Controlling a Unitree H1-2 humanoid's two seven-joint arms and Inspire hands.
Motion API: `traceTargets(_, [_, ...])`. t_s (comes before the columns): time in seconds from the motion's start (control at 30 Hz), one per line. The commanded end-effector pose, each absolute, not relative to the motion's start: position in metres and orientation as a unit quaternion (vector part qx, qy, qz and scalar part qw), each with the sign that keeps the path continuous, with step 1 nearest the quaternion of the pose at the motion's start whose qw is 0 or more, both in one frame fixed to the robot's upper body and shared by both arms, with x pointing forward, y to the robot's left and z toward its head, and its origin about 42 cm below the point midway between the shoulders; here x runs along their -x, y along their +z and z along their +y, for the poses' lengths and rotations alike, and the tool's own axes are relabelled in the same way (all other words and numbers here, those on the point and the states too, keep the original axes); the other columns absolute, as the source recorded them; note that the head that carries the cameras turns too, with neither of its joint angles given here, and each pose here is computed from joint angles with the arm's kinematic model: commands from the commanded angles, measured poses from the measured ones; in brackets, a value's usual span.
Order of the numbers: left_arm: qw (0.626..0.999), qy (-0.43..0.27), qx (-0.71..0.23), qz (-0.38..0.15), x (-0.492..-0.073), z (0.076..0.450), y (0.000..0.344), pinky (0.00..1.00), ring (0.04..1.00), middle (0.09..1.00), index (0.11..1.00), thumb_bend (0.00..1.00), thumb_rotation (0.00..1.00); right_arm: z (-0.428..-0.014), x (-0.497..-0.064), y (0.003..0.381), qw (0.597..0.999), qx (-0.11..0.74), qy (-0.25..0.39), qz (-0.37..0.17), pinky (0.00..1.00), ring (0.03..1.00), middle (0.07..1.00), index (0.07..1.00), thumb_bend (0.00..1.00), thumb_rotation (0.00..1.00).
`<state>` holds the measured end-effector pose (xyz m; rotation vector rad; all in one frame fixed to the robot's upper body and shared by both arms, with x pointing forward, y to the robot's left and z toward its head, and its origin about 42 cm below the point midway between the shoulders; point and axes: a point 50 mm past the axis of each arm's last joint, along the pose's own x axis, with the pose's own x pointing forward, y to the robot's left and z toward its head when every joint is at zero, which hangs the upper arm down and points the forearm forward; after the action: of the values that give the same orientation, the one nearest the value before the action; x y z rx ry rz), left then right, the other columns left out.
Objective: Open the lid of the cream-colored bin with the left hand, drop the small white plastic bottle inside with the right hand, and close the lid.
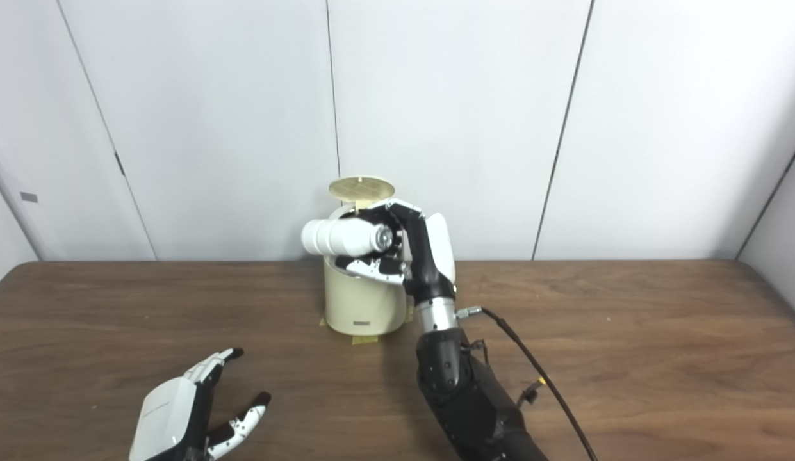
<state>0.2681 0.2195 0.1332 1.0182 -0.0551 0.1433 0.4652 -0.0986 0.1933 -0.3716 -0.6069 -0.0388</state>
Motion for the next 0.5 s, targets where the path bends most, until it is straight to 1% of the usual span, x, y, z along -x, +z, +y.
traceTargets(0.0, [0.873,0.070,-0.482,-0.042,-0.2684,0.2160,0.1407,0.79,0.880,0.880,0.873,0.52,0.51,-0.0949,-0.4765,0.2255,0.921,0.173,-0.027,-0.347,0.45,0.484,0.489,0.461,0.52,0.00])
traceTargets(0.27, [0.873,0.070,-0.481,-0.044,-0.2690,0.2162,0.1389,0.79,0.876,0.876,0.868,0.53,0.48,-0.0992,-0.4801,0.2284,0.918,0.176,-0.042,-0.353,0.46,0.482,0.486,0.464,0.52,0.00])
traceTargets(0.47, [0.873,0.068,-0.481,-0.043,-0.2686,0.2165,0.1387,0.79,0.882,0.880,0.876,0.52,0.50,-0.1008,-0.4824,0.2297,0.914,0.180,-0.059,-0.359,0.45,0.481,0.487,0.463,0.52,0.00])
